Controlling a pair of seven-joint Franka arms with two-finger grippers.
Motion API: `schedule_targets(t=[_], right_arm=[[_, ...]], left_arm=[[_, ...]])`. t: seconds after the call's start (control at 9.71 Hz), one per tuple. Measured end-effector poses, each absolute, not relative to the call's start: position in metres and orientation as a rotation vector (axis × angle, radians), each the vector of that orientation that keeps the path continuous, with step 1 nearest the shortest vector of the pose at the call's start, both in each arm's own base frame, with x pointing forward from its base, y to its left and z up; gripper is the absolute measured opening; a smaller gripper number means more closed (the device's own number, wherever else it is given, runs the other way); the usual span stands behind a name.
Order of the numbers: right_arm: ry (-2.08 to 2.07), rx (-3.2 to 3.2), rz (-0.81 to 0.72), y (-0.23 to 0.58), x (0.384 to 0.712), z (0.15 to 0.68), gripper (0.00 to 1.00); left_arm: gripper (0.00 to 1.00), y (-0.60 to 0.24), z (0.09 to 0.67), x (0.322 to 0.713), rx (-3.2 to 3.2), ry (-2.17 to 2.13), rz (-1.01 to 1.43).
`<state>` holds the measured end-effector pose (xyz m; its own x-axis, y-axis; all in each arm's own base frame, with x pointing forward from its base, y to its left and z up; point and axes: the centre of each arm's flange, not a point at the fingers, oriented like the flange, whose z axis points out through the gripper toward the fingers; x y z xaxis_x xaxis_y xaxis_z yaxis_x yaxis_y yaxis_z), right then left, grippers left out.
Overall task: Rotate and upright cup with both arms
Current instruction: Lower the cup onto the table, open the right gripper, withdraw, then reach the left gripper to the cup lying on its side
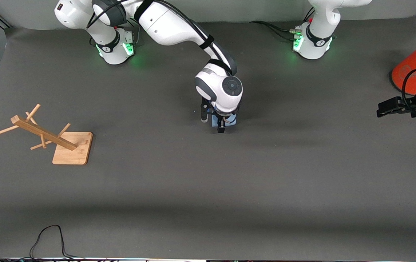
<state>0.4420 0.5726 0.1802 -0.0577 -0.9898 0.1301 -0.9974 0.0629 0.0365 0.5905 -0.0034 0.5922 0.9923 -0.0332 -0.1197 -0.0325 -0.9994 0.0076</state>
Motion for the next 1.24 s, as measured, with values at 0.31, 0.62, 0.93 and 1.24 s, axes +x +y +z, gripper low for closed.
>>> schedule_targets(t=[0.31,0.62,0.93,1.24], right_arm=[[-2.219,2.079,0.089,0.579,0.452,0.222,1.0],[-2.165,2.103,0.065,0.578,0.451,0.299,1.0],[-1.853,2.288,-0.012,0.533,0.46,0.395,1.0],[-1.386,2.562,-0.119,0.464,0.481,0.471,1.0]], left_arm=[[1.0,-0.028,0.594,0.59,3.133,-0.083,-0.181],[1.0,-0.047,0.598,0.587,3.136,-0.095,-0.168],[1.0,-0.074,0.596,0.585,3.137,-0.048,-0.174],[1.0,-0.163,0.584,0.576,3.185,0.031,-0.155]])
